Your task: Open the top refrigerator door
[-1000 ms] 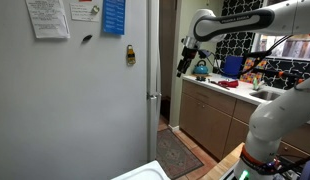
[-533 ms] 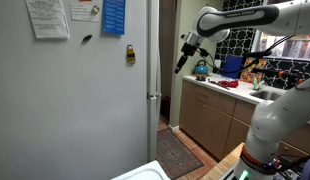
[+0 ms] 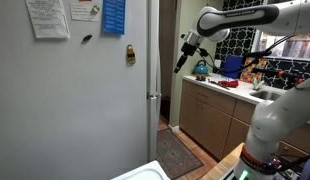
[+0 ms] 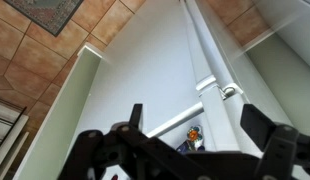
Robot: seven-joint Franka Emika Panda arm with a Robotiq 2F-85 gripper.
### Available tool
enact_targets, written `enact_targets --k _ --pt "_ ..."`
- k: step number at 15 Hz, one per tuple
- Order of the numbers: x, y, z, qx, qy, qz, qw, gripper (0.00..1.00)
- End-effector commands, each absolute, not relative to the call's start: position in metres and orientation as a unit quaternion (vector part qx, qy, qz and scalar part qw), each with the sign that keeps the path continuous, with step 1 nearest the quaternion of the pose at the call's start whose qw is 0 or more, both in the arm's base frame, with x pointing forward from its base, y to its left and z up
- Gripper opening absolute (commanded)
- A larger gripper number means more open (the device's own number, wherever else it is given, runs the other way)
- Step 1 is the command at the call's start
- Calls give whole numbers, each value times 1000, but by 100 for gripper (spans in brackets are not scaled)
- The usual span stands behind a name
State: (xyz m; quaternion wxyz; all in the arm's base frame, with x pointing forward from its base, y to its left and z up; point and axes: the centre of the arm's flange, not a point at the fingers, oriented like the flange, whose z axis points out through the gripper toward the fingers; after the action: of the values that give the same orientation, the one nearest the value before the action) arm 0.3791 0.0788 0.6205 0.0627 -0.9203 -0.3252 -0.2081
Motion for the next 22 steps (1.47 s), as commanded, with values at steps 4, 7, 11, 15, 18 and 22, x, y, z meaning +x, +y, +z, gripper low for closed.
enact_targets --k 4,7,11,15,18,22 --pt "390 91 633 -863 -403 -291 95 100" --pt "394 96 635 -832 -436 -318 127 100" --pt "398 96 632 -802 -466 -334 168 100" --pt "404 99 628 -773 -487 -355 197 100" --pt "409 105 623 -755 -501 -365 214 100" --pt "416 105 618 -735 -513 -381 227 100"
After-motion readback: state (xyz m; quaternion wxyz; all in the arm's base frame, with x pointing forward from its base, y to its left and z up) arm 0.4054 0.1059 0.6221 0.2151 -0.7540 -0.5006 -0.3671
